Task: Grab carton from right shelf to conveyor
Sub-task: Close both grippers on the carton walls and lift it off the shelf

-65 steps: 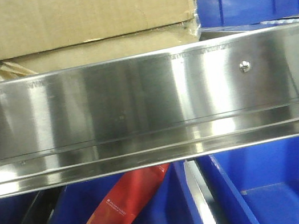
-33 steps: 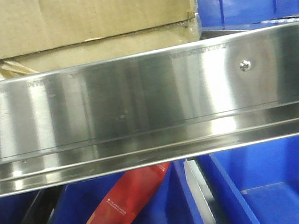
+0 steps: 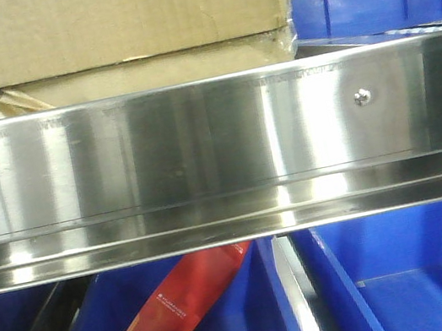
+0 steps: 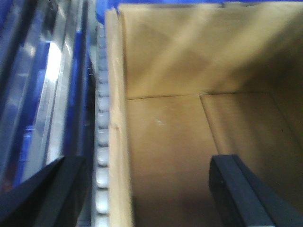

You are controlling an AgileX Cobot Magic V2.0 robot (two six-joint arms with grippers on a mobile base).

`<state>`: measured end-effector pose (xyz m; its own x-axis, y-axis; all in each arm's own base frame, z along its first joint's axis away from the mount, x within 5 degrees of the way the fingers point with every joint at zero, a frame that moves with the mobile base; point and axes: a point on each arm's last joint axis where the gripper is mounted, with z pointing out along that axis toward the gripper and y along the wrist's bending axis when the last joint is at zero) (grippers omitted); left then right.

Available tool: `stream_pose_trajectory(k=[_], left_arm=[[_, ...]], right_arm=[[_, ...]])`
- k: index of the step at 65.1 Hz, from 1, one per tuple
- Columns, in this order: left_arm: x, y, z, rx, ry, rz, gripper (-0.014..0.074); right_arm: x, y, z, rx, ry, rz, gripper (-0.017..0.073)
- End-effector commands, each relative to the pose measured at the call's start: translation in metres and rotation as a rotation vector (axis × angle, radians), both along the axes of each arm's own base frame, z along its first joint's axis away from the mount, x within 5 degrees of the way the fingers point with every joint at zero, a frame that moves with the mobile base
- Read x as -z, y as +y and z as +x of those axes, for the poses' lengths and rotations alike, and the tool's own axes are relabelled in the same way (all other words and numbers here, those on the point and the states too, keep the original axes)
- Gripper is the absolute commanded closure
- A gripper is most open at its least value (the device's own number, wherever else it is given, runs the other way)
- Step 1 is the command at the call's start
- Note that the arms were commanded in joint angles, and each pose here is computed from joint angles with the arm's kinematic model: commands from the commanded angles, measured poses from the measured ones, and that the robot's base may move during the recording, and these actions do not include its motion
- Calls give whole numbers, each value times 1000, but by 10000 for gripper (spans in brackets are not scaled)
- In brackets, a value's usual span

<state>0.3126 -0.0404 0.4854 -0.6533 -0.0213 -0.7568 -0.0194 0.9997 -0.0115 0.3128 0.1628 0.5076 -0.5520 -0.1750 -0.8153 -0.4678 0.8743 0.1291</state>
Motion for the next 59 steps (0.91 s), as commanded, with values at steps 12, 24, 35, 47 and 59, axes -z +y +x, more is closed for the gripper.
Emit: stream_pose_trajectory(k=[12, 24, 35, 47, 59], left_arm=[[24, 11, 29, -45, 71, -20, 159], [42, 19, 46, -69, 125, -29, 159], [52, 18, 55, -68, 152, -25, 205], [52, 20, 56, -74, 152, -11, 554], [52, 20, 56, -75, 151, -9, 592]], right_arm=[[40, 17, 40, 19, 84, -38, 0], [60, 25, 55, 14, 133, -52, 0], [69, 28, 62, 14, 152, -62, 33], [75, 30, 66, 14, 165, -68, 438], [74, 30, 65, 14, 163, -67, 618]])
